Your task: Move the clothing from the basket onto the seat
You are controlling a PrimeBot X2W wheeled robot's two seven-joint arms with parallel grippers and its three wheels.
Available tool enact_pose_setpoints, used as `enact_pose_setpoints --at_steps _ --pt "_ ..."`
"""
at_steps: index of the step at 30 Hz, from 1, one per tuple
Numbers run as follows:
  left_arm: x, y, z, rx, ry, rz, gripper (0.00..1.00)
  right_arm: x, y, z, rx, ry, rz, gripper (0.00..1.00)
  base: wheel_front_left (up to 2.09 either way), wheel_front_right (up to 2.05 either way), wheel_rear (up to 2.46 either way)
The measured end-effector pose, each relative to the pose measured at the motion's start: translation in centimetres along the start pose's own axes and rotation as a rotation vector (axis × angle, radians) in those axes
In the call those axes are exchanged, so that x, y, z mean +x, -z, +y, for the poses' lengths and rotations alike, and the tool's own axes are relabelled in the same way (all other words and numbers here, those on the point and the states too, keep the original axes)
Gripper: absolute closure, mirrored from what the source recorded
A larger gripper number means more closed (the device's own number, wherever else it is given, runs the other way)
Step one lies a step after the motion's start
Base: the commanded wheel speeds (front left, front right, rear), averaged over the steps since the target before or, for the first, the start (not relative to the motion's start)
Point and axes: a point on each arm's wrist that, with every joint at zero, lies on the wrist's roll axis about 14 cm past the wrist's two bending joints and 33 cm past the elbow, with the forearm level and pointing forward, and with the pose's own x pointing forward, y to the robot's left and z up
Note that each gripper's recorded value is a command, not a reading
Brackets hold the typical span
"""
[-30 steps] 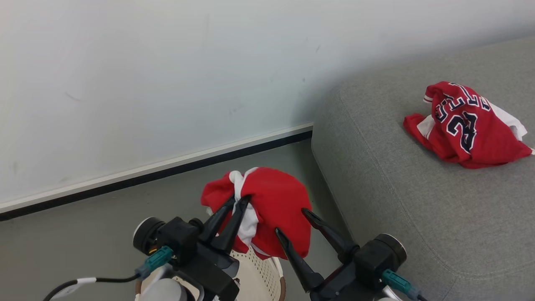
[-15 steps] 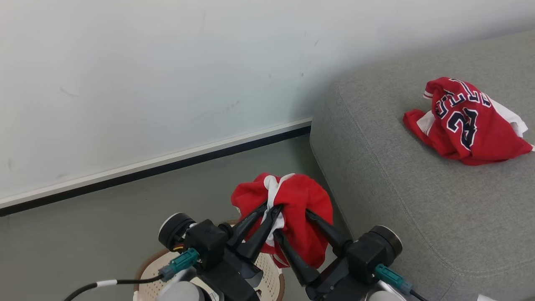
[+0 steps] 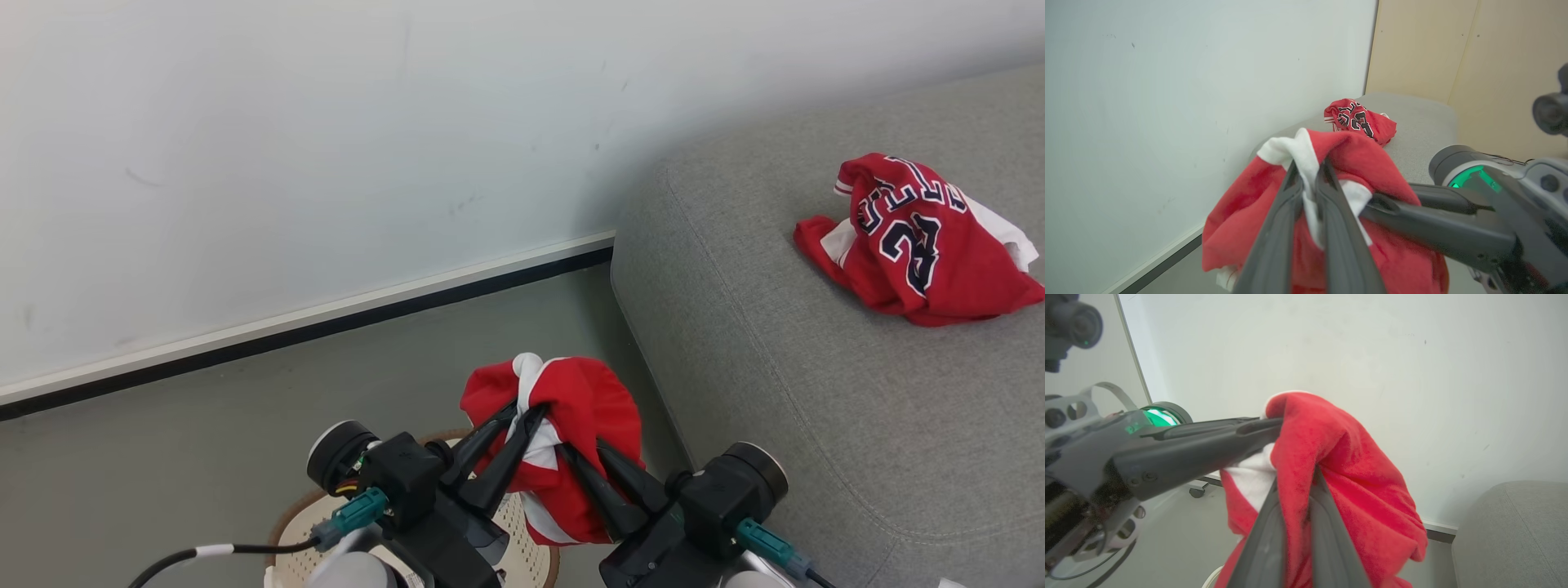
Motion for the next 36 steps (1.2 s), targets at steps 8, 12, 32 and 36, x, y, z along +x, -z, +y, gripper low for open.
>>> enact_pose_setpoints --at_steps 8,12,32,36 --pt "-0.2 0.6 -0.2 -0.003 0.005 0.026 0.15 -0.3 0.2 -0.2 0.005 0.009 0.006 1.0 0.0 0.0 0.0" --pt "-0.3 0.8 0.0 -0.009 -0.002 0.037 0.0 -0.4 0.3 -0.4 0.003 0.014 0.007 1.0 0.0 0.0 0.0" --pt "0.6 1.8 -0.7 -0.017 0.051 0.061 0.0 -0.8 -1.0 -3.0 -0.03 0.106 -0.028 1.0 0.0 0.0 0.0" --pt "1.4 2.1 -1.5 -0.028 0.089 0.059 0.0 -1.4 -1.2 -4.3 -0.044 0.156 -0.031 1.0 0.0 0.0 0.0"
